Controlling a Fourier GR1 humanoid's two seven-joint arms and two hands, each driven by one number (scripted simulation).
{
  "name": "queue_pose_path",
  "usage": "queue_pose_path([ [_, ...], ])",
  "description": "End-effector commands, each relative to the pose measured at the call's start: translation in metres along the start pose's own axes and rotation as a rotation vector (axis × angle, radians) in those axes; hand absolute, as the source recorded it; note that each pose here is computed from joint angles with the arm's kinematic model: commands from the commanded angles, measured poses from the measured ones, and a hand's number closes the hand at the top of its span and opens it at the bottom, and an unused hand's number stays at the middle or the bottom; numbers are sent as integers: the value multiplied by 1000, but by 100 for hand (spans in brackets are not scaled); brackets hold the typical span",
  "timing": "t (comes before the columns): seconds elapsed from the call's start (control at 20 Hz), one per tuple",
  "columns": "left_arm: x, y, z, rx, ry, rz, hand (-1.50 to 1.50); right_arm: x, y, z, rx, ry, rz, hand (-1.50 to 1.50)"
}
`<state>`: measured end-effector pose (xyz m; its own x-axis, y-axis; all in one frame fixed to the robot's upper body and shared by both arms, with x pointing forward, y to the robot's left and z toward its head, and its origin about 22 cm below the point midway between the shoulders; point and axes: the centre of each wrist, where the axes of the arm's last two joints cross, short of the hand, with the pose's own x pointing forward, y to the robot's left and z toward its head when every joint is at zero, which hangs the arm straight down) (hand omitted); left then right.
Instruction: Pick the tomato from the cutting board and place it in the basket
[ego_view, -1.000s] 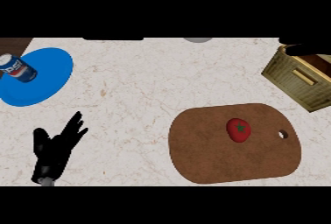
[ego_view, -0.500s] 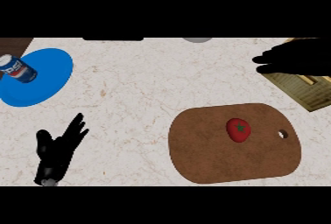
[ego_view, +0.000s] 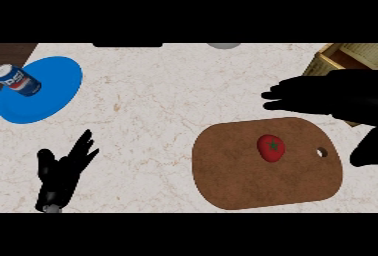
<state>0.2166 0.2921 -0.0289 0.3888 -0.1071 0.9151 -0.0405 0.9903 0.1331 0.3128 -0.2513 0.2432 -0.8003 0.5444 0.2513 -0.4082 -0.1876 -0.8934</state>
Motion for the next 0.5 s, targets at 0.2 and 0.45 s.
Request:
queue_pose_path([
  [0.2, -24, 12, 17, 2, 161, -20, 0, -21, 42, -12, 72, 2, 4, -150],
  [0.45, -29, 2, 10, 18, 160, -11, 0, -25, 58, -35, 49, -17, -6, -150],
])
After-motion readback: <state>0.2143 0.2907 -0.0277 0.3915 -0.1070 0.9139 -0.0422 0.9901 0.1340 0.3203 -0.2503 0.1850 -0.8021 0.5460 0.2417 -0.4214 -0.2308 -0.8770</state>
